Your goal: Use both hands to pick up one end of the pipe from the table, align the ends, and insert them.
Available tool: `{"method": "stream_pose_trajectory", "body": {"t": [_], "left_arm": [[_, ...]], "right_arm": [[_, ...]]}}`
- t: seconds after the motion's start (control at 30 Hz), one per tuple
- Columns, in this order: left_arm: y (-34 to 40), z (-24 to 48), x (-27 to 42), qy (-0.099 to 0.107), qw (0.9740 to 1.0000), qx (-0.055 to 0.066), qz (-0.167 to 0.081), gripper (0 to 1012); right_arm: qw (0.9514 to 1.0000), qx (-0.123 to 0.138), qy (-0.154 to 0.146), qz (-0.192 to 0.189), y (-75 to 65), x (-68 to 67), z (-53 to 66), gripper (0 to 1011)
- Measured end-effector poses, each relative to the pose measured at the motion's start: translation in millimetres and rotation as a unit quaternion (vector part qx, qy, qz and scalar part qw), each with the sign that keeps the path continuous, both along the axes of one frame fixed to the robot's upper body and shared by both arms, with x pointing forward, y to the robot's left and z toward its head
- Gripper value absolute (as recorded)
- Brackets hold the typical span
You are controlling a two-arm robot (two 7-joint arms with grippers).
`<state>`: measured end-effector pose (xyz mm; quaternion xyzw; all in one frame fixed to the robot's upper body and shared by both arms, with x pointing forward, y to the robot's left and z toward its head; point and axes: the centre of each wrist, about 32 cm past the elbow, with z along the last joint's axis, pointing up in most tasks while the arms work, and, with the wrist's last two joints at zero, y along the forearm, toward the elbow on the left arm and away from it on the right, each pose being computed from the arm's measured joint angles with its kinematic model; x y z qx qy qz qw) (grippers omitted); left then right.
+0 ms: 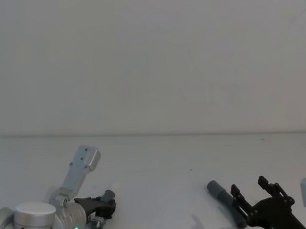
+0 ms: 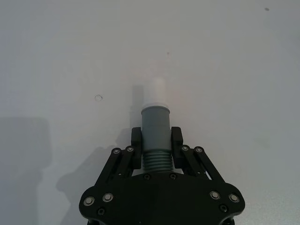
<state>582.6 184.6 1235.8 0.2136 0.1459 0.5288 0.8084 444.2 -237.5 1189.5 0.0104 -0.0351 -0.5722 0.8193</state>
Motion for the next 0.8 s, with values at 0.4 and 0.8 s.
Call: {"method": "stream_pose_trajectory", "body": {"t": [0.4, 0.8], "left_arm": [[0.0, 0.0, 0.0, 0.000, 1.0000, 0.000, 0.000, 327], [0.0, 0.0, 0.0, 0.000, 1.0000, 0.000, 0.000, 327]], "right_arm": [[0.9983, -0.025, 0.039, 0.037, 1.2, 12.3, 6.3, 1000], [0.9911, -0.068, 0.092, 0.069, 8.6, 43.1, 17.7, 1000]]}}
